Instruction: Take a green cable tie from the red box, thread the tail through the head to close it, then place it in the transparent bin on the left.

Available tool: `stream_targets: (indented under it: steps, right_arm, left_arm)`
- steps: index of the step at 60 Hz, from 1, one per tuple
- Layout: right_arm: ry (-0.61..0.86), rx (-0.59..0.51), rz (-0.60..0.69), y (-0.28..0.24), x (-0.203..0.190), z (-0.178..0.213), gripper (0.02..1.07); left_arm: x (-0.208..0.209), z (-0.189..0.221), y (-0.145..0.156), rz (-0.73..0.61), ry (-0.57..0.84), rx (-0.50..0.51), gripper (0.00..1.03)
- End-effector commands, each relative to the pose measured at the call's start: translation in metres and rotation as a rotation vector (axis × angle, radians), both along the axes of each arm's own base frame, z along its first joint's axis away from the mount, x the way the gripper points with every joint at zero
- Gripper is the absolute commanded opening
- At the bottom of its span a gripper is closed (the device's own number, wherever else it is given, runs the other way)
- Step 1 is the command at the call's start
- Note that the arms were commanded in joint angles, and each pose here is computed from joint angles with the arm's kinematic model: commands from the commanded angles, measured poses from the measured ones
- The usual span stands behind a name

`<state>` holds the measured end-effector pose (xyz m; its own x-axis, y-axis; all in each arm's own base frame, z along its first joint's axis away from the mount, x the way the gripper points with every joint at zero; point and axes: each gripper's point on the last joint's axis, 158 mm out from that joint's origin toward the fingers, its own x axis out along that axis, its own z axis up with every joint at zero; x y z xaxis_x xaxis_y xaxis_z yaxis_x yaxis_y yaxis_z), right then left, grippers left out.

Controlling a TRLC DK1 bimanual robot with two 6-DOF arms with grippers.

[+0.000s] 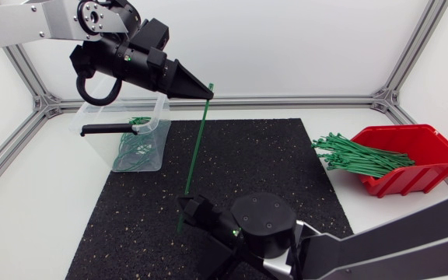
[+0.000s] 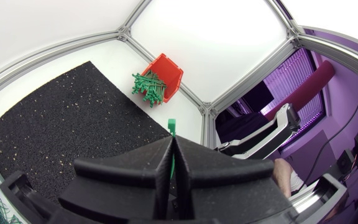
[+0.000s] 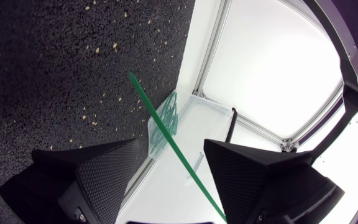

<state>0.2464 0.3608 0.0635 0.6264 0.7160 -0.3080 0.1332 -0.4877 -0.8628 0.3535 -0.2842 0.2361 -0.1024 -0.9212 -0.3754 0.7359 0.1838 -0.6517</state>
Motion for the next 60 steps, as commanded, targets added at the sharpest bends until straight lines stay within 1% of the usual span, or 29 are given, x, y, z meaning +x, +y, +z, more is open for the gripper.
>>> stream_targets:
  steps: [1, 3, 9, 12, 15, 20, 23, 31, 37, 48, 49, 52, 55, 60]
  right_arm:
    - [-0.031, -0.014, 0.028, 0.010, -0.005, -0.001, 0.67]
    - [-0.029, -0.017, 0.033, 0.011, -0.006, -0.002, 0.64]
    - [-0.029, -0.018, 0.041, 0.013, -0.009, -0.003, 0.64]
    - [-0.029, -0.022, 0.043, 0.015, -0.009, -0.004, 0.60]
    - [-0.027, -0.025, 0.043, 0.016, -0.009, -0.006, 0.59]
    - [-0.029, -0.024, 0.051, 0.019, -0.011, -0.006, 0.52]
    - [-0.030, -0.023, 0.057, 0.021, -0.013, -0.005, 0.52]
    - [-0.036, -0.038, 0.065, 0.020, -0.014, -0.008, 0.46]
    - [-0.040, -0.041, 0.068, 0.022, -0.014, -0.009, 0.44]
    - [-0.038, -0.049, 0.075, 0.023, -0.014, -0.013, 0.44]
    - [-0.039, -0.052, 0.074, 0.023, -0.014, -0.014, 0.43]
    - [-0.044, -0.064, 0.075, 0.022, -0.013, -0.016, 0.31]
    - [-0.047, -0.068, 0.074, 0.022, -0.012, -0.017, 0.26]
    - [-0.052, -0.069, 0.071, 0.022, -0.011, -0.016, 0.23]
  left_arm:
    - [0.000, 0.000, -0.004, -0.020, -0.015, -0.003, 0.03]
    - [0.001, 0.000, -0.003, -0.017, -0.016, -0.004, 0.03]
    - [0.002, -0.001, -0.001, -0.013, -0.015, -0.003, 0.03]
    - [0.002, -0.002, 0.000, -0.012, -0.013, -0.002, 0.03]
    - [0.000, -0.003, -0.001, -0.014, -0.010, -0.001, 0.03]
    - [0.000, -0.003, -0.001, -0.016, -0.013, -0.001, 0.03]
    - [0.001, -0.003, 0.000, -0.015, -0.014, -0.001, 0.03]
    - [-0.002, -0.003, 0.000, -0.021, -0.014, 0.001, 0.03]
    - [-0.002, -0.003, 0.000, -0.022, -0.010, 0.000, 0.03]
    - [-0.002, -0.003, 0.000, -0.021, -0.011, 0.002, 0.03]
    - [-0.002, -0.003, 0.000, -0.021, -0.011, 0.002, 0.03]
    - [-0.002, -0.003, 0.001, -0.020, -0.010, 0.000, 0.03]
    - [-0.001, -0.002, 0.001, -0.019, -0.015, -0.001, 0.03]
    - [-0.001, -0.002, 0.001, -0.019, -0.015, -0.001, 0.03]
